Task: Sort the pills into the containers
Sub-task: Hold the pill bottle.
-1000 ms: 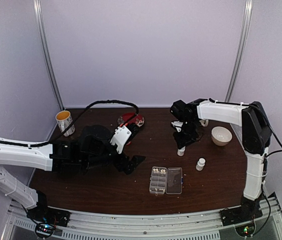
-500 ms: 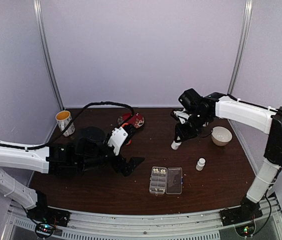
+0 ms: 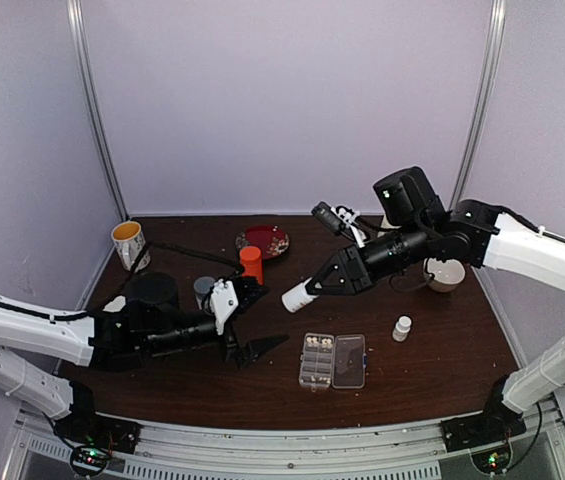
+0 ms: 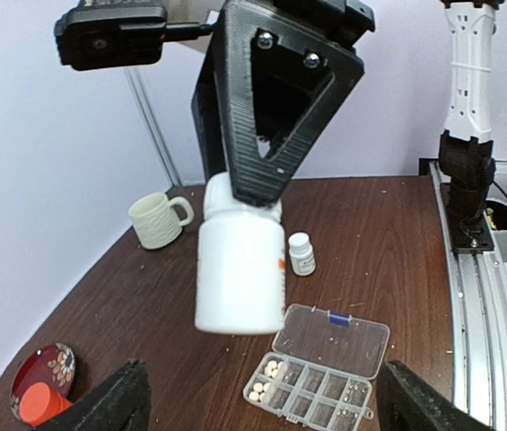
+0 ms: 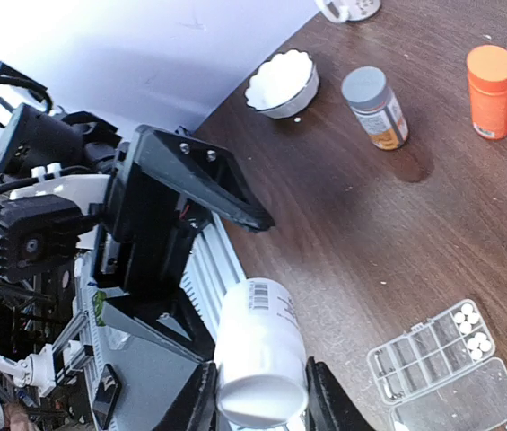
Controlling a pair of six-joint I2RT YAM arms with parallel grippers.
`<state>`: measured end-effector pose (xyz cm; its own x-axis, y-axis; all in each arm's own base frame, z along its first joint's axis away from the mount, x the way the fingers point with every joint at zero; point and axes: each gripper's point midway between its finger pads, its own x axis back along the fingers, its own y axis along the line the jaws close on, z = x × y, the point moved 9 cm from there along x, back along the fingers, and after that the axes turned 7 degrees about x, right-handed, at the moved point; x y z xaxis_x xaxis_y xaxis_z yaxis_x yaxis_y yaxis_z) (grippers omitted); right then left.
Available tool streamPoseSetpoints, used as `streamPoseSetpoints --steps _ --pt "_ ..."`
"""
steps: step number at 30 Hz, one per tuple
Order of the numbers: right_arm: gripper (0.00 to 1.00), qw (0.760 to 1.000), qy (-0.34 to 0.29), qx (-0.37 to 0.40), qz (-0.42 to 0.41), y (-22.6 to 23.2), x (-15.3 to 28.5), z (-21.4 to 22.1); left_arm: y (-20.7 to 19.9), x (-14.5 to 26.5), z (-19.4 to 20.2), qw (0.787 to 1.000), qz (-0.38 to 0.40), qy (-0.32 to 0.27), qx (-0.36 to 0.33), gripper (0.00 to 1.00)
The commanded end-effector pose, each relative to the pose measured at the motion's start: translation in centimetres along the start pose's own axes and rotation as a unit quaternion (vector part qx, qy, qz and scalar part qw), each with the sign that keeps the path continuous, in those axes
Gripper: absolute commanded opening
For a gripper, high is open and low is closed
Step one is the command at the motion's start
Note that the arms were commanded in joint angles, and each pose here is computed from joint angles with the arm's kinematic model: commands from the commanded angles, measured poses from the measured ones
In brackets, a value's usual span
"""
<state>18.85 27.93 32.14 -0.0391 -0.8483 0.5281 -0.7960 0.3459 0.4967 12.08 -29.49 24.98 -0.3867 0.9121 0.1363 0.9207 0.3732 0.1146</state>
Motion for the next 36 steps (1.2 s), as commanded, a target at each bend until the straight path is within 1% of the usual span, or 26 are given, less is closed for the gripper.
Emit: streamPoseSetpoints --steps 1,3,5,6,11,17,26,28,32,36 --pt "0.12 0.998 -0.041 0.013 -0.052 2.5 0.8 -0.9 -0.2 1.0 -3.5 0.992 0.022 -0.117 -0.052 0.87" --pt "0.12 0.997 -0.046 0.011 -0.062 2.6 0.7 -0.9 -0.3 1.2 -3.6 0.990 0.027 -0.125 -0.058 0.81" --pt "0.12 0.995 -0.059 0.005 -0.083 2.9 0.6 -0.9 -0.5 1.3 -3.7 0.988 0.036 -0.134 -0.071 0.74" --pt "0.11 0.994 -0.066 0.002 -0.093 3.1 0.7 -1.0 -0.5 1.4 -3.8 0.987 0.037 -0.138 -0.073 0.73" --pt "0.11 0.992 -0.074 -0.002 -0.103 3.4 0.6 -1.0 -0.3 1.8 -3.9 0.985 0.020 -0.157 -0.070 0.73" --pt "0.10 0.990 -0.077 -0.001 -0.115 3.9 0.5 -1.1 -0.3 1.5 -4.1 0.985 0.019 -0.157 -0.071 0.74" --pt "0.10 0.990 -0.077 -0.001 -0.117 4.1 0.5 -1.0 0.0 1.7 -4.1 0.985 0.002 -0.161 -0.069 0.70" --pt "0.10 0.990 -0.077 -0.001 -0.117 4.1 0.5 -1.1 0.1 1.8 -4.2 0.984 0.000 -0.165 -0.068 0.66" --pt "0.10 0.990 -0.078 0.000 -0.120 4.2 0.5 -1.1 0.0 1.7 -4.1 0.984 -0.001 -0.163 -0.068 0.55" --pt "0.10 0.989 -0.079 -0.001 -0.124 4.3 0.5 -1.2 0.1 1.6 -4.0 0.984 -0.003 -0.163 -0.068 0.50"
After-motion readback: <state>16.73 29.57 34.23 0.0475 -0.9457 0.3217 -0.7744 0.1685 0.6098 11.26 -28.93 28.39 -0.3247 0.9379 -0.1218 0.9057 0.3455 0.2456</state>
